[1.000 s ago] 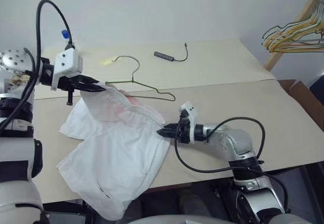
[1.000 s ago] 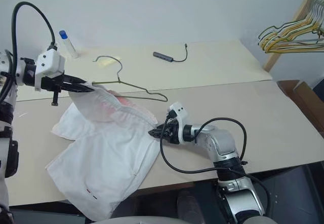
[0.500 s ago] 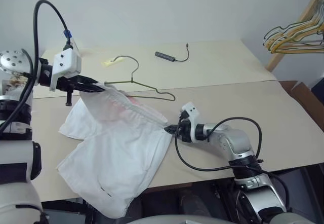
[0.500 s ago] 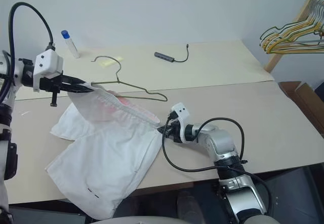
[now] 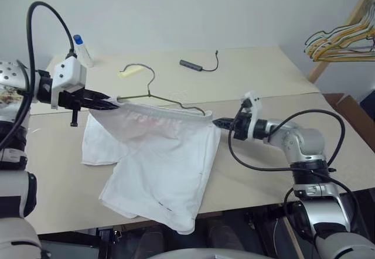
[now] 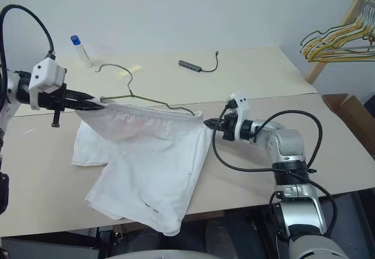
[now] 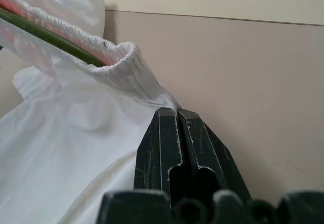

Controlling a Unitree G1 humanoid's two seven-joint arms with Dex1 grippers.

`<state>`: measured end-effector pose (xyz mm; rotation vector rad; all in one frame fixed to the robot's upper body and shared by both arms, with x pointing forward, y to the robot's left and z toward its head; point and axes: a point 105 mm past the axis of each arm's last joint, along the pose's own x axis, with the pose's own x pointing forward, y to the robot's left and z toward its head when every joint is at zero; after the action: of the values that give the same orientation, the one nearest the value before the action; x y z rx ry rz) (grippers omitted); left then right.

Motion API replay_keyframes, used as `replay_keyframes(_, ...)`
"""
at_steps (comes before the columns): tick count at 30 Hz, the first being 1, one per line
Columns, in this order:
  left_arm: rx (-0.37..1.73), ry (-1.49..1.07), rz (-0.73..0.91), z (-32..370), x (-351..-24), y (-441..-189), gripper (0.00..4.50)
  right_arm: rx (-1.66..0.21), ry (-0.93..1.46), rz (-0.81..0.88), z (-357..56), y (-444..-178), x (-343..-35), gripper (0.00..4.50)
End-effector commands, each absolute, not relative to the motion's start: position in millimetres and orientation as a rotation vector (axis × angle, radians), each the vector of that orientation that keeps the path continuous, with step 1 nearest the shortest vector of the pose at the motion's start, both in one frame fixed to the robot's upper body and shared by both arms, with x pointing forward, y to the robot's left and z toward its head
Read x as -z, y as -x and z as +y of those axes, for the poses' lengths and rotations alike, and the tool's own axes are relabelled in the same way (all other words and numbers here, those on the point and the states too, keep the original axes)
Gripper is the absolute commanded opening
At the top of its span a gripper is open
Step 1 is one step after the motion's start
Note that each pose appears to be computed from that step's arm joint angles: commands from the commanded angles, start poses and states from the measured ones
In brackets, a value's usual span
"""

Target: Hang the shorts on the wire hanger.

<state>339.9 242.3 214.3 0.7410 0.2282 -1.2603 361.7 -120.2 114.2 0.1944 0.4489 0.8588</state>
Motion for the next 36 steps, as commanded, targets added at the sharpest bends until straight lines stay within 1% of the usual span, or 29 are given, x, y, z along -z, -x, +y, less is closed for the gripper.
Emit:
replay_keyframes(1,1.212,-0.782,0.208,249.6,-225.9,-342.6,0.0,-0.825,-0.132,0.403,-134.4,-362.4,-122.3,0.01)
replay_keyframes(3,1.21,-0.806,0.231,252.6,-221.3,-341.8,0.0,-0.82,-0.126,0.394,-135.4,-360.4,-122.3,0.01)
replay_keyframes(5,1.207,-0.842,0.269,255.9,-214.3,-340.8,0.0,-0.827,-0.085,0.353,-135.5,-357.9,-129.8,0.01)
replay_keyframes(7,1.194,-0.844,0.266,254.9,-212.4,-342.6,0.0,-0.854,-0.016,0.32,-132.5,-353.2,-139.7,0.01)
replay_keyframes(9,1.175,-0.834,0.216,248.2,-216.3,-347.5,0.0,-0.912,0.094,0.274,-121.6,-345.7,-156.7,0.01)
replay_keyframes(11,1.167,-0.827,0.165,240.0,-221.6,-351.9,0.0,-0.963,0.145,0.218,-107.7,-339.8,-179.2,0.01)
replay_keyframes(13,1.168,-0.82,0.138,235.1,-224.8,-354.1,0.0,-0.989,0.169,0.175,-98.6,-336.9,-193.9,0.01)
replay_keyframes(15,1.159,-0.808,0.085,224.8,-232.3,-360.3,0.0,-1.025,0.258,0.101,-76.3,-334.4,-219.5,0.01)
replay_keyframes(17,1.167,-0.797,0.048,218.6,-237.4,-362.1,0.0,-1.039,0.329,0.047,-62.8,-332.8,-230.9,0.01)
replay_keyframes(21,1.188,-0.772,0.02,215.1,-242.1,-360.9,0.0,-0.993,0.412,0.051,-56.8,-341.6,-227.0,0.01)
replay_keyframes(24,1.18,-0.784,0.023,216.2,-241.4,-361.3,0.0,-1.003,0.428,0.031,-55.2,-339.8,-226.8,0.01)
replay_keyframes(28,1.214,-0.786,0.037,217.4,-237.9,-356.7,0.0,-0.922,0.482,0.009,-61.6,-347.0,-224.3,0.01)
replay_keyframes(32,1.234,-0.798,0.052,217.6,-234.8,-354.0,0.0,-0.896,0.505,0.004,-67.3,-348.8,-221.9,0.01)
replay_keyframes(34,1.226,-0.796,0.051,217.6,-233.9,-354.8,0.0,-0.912,0.51,0.0,-68.4,-345.5,-221.1,0.39)
replay_keyframes(36,1.221,-0.792,0.047,217.5,-233.8,-355.2,0.0,-0.918,0.513,0.001,-69.5,-343.9,-219.9,0.87)
